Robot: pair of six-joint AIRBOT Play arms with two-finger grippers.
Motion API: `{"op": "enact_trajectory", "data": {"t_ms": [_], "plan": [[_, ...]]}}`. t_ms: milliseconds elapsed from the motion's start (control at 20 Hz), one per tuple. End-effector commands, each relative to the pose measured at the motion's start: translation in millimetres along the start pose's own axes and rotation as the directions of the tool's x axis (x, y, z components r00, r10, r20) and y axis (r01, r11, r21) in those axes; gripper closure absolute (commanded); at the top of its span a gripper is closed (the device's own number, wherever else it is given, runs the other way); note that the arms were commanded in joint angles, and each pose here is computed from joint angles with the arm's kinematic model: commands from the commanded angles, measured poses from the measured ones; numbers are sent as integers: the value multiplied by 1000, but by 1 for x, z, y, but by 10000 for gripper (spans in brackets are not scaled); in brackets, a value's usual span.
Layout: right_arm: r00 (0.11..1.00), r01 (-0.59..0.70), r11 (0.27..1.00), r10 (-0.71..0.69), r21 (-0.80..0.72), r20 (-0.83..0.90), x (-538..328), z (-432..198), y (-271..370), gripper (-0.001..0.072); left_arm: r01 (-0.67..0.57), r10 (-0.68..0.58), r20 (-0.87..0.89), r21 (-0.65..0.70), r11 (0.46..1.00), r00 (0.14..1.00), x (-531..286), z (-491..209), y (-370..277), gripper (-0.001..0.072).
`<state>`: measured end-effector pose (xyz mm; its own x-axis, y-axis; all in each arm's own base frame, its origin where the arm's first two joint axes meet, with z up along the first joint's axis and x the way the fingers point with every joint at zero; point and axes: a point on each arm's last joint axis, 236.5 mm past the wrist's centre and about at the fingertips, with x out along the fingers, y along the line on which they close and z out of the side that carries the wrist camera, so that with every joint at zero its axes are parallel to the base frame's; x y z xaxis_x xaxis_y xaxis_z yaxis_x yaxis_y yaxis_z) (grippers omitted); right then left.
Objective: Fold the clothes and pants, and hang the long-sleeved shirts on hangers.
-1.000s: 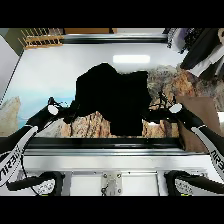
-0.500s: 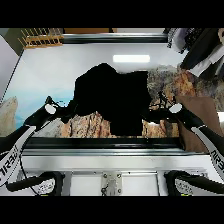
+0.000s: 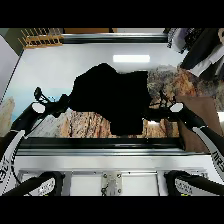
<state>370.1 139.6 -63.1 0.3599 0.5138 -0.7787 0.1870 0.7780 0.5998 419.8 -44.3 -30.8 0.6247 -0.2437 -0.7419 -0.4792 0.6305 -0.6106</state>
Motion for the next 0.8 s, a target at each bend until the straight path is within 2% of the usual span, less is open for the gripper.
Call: {"op": "enact_trajectory", "data": {"t_ms": [0,150,300,550,750], "plan": [[990,-16,995,30,-102,140,-56,51,27,693,91,-104,156,89,992,982,-56,61,-39,693],[932,-30,966,120,-257,343,-171,108,88,693,183,-257,325,242,953,910,-170,123,-106,693],[804,-8,902,263,-432,533,-302,116,167,693,240,-412,469,384,892,781,-301,134,-164,693],[551,87,776,485,-624,679,-462,45,259,694,253,-630,568,603,757,529,-482,60,-213,693],[416,126,733,572,-668,707,-523,-15,281,694,234,-718,576,692,683,391,-557,-2,-214,694]]}}
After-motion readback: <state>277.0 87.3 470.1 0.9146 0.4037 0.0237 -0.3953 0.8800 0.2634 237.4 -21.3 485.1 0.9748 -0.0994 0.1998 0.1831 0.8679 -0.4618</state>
